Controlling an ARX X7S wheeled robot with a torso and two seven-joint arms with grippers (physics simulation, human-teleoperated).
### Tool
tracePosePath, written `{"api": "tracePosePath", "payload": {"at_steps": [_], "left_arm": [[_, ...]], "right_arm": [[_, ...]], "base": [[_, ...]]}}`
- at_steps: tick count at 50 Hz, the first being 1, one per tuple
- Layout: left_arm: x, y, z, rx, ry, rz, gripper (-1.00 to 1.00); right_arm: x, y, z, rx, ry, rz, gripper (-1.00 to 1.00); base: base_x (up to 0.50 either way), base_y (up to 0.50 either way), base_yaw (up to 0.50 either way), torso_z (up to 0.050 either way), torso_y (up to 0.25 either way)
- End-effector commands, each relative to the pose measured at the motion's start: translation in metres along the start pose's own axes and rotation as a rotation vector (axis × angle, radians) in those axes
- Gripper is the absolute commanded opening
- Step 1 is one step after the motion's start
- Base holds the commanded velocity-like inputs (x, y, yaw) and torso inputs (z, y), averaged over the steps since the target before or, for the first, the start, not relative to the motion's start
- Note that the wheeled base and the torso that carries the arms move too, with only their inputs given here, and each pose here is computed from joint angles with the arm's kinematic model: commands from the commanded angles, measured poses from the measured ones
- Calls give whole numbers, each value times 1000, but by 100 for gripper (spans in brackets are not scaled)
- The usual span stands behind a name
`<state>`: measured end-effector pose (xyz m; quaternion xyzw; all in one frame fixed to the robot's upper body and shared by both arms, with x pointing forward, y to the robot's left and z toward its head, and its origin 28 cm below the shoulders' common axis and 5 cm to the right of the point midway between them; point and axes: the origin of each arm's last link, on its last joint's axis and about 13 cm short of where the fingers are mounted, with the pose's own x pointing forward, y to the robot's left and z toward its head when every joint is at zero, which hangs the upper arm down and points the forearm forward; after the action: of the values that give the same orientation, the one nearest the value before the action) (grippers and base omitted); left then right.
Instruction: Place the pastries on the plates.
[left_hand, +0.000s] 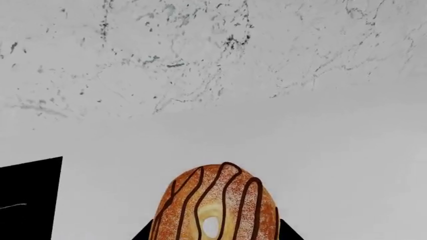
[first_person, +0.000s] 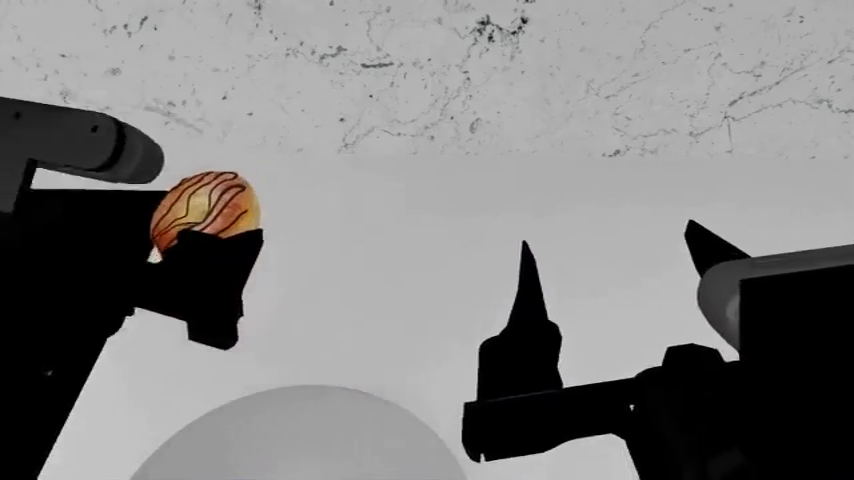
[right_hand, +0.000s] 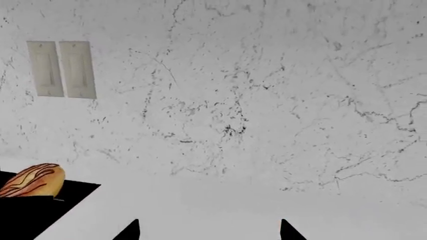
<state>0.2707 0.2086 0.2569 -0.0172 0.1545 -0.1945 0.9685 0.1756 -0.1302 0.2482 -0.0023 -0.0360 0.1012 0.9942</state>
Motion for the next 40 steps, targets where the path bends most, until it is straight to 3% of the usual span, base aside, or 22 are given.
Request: {"api": "tracePosePath", "payload": {"at_steps": [1,5,35,40], "left_arm": [[-54,-8,-23,-40,-74,30,-100],[-56,-5,-27,-57,-65,52,-100],[-62,-6,-35,-82,-39,33,-100],[-62,-5,-35,-84,-38,35,-100]], "right_arm": [[6,-6,-10,-3,-19,-28,100],[9,-6,-13,-23,21,-66,100],[0,-6,-14,-8,7,-66,100],[1,-6,-14,2,-17,-60,100]], "base": [[0,0,0,0,0],[-144,38,0,0,0],[-500,265,0,0,0],[0,0,0,0,0]]}}
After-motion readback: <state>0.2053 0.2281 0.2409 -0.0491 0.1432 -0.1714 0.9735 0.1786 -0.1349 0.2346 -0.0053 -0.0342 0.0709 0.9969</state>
